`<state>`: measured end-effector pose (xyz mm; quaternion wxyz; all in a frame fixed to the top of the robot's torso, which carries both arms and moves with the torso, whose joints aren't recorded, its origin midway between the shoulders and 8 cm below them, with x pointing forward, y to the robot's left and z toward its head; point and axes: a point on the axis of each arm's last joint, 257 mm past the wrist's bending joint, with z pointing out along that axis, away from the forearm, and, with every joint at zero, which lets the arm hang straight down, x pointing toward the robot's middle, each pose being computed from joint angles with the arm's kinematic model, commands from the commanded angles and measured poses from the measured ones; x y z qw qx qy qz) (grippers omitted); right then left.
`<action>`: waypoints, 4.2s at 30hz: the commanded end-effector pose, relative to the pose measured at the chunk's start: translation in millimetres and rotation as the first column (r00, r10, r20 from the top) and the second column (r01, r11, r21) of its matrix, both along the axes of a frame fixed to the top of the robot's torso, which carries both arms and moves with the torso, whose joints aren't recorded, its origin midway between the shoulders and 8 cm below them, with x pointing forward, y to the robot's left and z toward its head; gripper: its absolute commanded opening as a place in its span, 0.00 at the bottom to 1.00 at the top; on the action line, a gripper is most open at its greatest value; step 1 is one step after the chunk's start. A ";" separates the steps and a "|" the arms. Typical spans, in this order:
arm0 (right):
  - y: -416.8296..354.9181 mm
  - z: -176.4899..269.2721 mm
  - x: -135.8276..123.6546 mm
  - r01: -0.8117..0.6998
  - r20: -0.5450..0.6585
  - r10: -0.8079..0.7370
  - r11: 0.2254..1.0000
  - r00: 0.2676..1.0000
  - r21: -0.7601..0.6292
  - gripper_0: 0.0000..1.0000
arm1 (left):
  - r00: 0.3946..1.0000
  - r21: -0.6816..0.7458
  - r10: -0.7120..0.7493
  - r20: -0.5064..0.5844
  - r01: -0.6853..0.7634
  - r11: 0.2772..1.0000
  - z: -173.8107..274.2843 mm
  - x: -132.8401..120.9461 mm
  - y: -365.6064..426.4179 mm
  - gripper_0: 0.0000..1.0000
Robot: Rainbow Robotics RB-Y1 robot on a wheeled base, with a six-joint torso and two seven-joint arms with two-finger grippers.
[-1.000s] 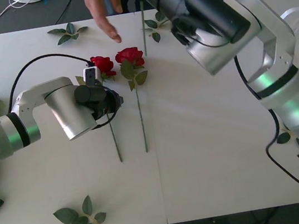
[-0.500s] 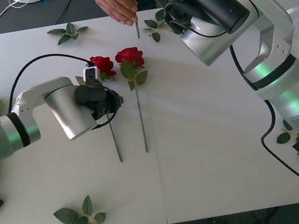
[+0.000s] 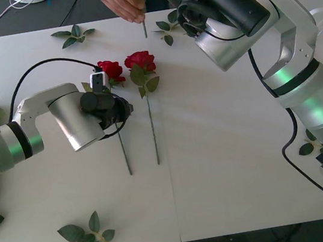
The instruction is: Place the red flowers into the right box and the blue flowers into the left box. If a person shows an open palm, hand one flower to the person first, then continue sorting.
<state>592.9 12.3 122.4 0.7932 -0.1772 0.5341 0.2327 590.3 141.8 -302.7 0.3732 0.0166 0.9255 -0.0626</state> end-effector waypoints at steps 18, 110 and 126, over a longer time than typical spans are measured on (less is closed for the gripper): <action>-7.6 14.7 -6.7 -0.034 0.007 0.034 0.999 0.999 0.026 1.00 | 0.999 -0.024 -0.021 0.047 0.022 0.999 26.3 13.2 -21.9 1.00; -190.2 -156.7 -213.7 -0.522 -0.404 0.352 0.708 0.844 -0.476 1.00 | 0.333 -0.061 -0.580 0.744 0.897 0.437 402.4 -133.6 -159.6 0.00; -165.4 -150.7 -224.2 -0.594 -0.434 0.449 0.749 0.781 -0.294 1.00 | 0.341 -0.231 -0.451 0.825 0.931 0.282 398.8 -167.9 -217.5 0.00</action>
